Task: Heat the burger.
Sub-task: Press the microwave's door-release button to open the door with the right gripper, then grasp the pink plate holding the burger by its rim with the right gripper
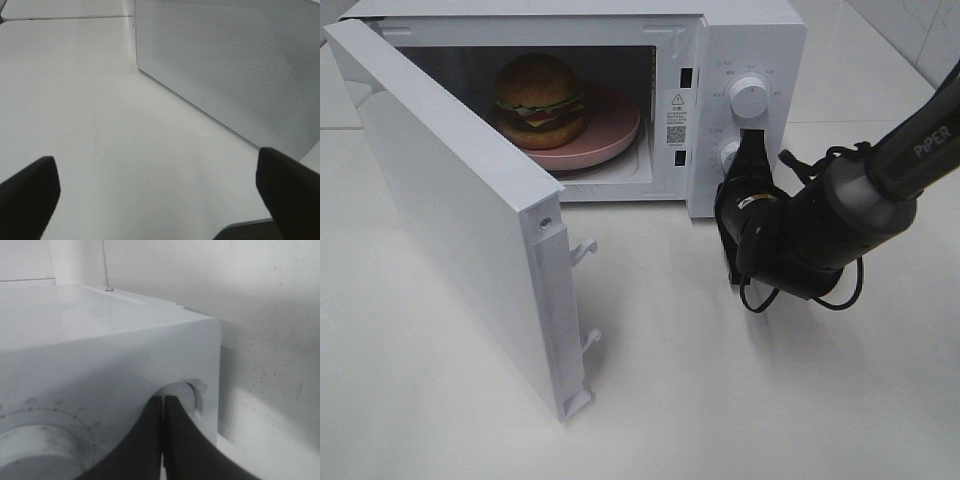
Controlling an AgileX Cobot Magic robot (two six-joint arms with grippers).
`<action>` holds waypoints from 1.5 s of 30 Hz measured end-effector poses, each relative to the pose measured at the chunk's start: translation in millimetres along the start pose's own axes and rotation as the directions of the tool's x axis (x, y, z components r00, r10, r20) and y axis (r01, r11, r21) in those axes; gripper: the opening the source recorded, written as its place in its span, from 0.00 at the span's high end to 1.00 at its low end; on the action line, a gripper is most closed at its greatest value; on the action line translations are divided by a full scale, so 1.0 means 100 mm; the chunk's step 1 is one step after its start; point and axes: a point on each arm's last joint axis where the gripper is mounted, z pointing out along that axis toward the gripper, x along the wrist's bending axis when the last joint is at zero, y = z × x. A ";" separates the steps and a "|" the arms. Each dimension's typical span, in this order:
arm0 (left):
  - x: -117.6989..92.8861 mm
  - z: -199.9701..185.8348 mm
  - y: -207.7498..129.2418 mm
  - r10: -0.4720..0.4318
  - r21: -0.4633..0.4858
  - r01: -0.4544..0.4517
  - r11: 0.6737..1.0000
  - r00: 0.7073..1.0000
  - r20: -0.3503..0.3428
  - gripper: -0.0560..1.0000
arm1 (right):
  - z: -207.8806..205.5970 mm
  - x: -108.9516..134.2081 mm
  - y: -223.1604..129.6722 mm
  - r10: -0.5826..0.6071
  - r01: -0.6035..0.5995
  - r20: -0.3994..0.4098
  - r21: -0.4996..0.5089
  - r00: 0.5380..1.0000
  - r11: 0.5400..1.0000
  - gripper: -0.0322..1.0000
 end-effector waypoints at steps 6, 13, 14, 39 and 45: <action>0.00 0.00 0.00 0.000 0.000 0.000 1.000 1.000 0.000 0.01 | -0.19 0.10 0.04 -0.082 0.081 0.026 0.048 0.996 0.996 0.95; 0.00 0.00 0.00 0.000 0.000 0.000 1.000 1.000 0.000 0.01 | -0.36 0.09 0.09 -0.150 0.143 0.078 0.089 0.986 0.986 0.95; 0.00 0.00 0.00 0.000 0.000 0.000 1.000 1.000 0.000 0.01 | -0.42 0.10 0.11 -0.185 0.175 0.086 0.112 0.979 0.978 0.95; 0.00 0.00 0.00 0.000 0.000 0.000 1.000 1.000 0.000 0.01 | -1.23 0.19 0.15 -0.893 0.782 -0.127 0.546 0.431 0.300 0.91; 0.00 0.00 0.00 0.000 0.000 0.000 1.000 1.000 0.000 0.01 | -1.33 0.11 0.14 -0.932 0.782 -0.260 0.623 0.251 0.037 0.90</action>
